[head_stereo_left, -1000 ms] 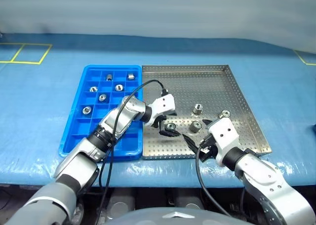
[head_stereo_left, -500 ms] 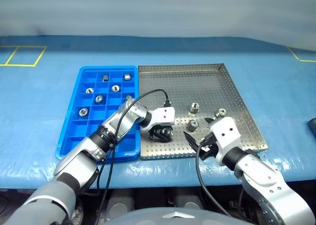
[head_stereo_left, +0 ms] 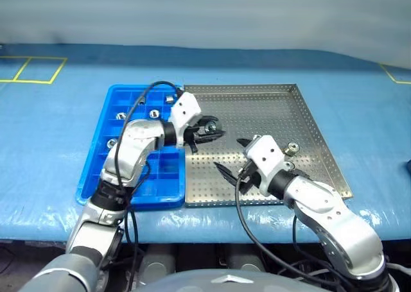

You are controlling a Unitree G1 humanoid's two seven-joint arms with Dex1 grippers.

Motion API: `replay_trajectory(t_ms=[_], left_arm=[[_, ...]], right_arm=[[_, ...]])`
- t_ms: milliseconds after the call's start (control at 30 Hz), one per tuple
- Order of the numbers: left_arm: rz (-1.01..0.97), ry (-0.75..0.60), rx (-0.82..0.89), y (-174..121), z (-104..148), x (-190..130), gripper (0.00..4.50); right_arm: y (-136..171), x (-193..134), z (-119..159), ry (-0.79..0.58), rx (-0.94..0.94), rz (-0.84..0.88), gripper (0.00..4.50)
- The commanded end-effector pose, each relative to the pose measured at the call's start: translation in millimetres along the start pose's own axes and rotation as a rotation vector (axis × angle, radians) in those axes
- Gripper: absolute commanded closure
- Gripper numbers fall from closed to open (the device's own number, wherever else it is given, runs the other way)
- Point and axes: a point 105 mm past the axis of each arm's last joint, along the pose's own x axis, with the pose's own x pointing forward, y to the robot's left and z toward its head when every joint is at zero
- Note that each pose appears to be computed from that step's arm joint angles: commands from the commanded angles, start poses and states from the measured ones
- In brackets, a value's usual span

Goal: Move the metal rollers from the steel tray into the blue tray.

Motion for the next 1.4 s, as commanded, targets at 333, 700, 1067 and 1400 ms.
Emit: replay_trajectory(t_ms=[333, 700, 1067, 1400], left_arm=[[0.620, 0.044, -0.060, 22, -21, -100, 2.79], [0.746, 0.206, -0.126, 19, -61, -125, 2.79], [0.685, 0.240, -0.213, 16, -80, -110, 2.79], [0.605, 0.239, -0.216, 14, -79, -94, 2.79]], right_arm=[[25, 32, 26, -0.091, -0.105, 0.268, 0.00], [33, 37, 26, -0.102, -0.115, 0.334, 0.00], [33, 35, 24, -0.098, -0.100, 0.307, 0.00], [30, 30, 20, -0.091, -0.077, 0.252, 0.00]])
